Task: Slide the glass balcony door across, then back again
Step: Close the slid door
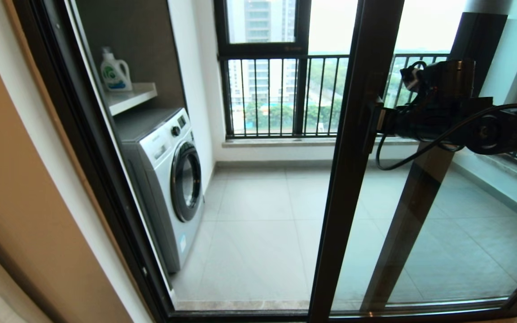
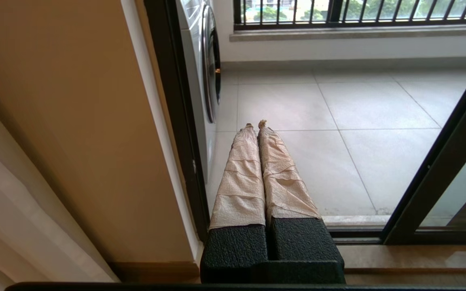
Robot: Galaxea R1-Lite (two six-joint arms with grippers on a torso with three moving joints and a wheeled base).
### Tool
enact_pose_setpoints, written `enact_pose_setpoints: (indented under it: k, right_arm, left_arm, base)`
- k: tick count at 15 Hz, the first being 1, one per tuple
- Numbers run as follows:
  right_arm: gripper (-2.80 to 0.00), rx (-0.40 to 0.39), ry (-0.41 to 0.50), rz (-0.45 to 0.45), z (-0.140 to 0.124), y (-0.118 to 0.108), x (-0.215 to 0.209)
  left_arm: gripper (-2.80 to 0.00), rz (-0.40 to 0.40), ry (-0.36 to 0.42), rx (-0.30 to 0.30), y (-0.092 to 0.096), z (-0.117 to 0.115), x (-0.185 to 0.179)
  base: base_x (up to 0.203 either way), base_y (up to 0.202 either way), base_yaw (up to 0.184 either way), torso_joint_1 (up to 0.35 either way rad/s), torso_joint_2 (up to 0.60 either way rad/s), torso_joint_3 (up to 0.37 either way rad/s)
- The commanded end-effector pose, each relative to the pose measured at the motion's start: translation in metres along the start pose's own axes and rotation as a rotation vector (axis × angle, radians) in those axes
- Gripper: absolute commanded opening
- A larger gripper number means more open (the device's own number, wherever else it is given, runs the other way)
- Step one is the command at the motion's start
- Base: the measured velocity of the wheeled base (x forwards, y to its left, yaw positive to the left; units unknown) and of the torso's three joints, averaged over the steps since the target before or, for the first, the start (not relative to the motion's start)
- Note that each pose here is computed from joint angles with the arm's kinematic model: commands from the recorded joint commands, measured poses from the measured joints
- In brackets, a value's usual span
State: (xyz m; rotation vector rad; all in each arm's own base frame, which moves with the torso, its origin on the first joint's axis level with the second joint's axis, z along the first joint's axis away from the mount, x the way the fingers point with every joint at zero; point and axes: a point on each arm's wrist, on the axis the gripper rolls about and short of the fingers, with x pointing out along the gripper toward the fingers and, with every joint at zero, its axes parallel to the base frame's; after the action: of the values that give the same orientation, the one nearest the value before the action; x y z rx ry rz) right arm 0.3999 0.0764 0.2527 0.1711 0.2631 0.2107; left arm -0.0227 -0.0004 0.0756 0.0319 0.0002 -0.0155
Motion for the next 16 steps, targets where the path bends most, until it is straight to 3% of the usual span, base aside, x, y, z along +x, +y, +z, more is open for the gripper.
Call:
enact_pose_setpoints:
  k: [1, 11, 16]
  right_arm:
    - [-2.8, -0.011, 0.02, 0.026, -0.011, 0.018, 0.011]
    - [-2.8, -0.037, -0.01, 0.106, -0.031, 0.09, 0.034]
    - [-2.8, -0.036, -0.033, 0.083, -0.031, 0.101, 0.038]
  left_arm:
    - [-2.8, 0.0, 0.001, 0.0, 0.0, 0.0, 0.0]
    - [-2.8, 0.0, 0.001, 0.0, 0.0, 0.0, 0.0]
    - [-2.8, 0.0, 0.001, 0.0, 0.0, 0.0, 0.0]
  base:
    - [0.0, 0.0, 0.0, 0.0, 0.0, 0.0]
    - [0.0, 0.0, 0.0, 0.0, 0.0, 0.0]
    - [0.0, 0.0, 0.0, 0.0, 0.0, 0.0]
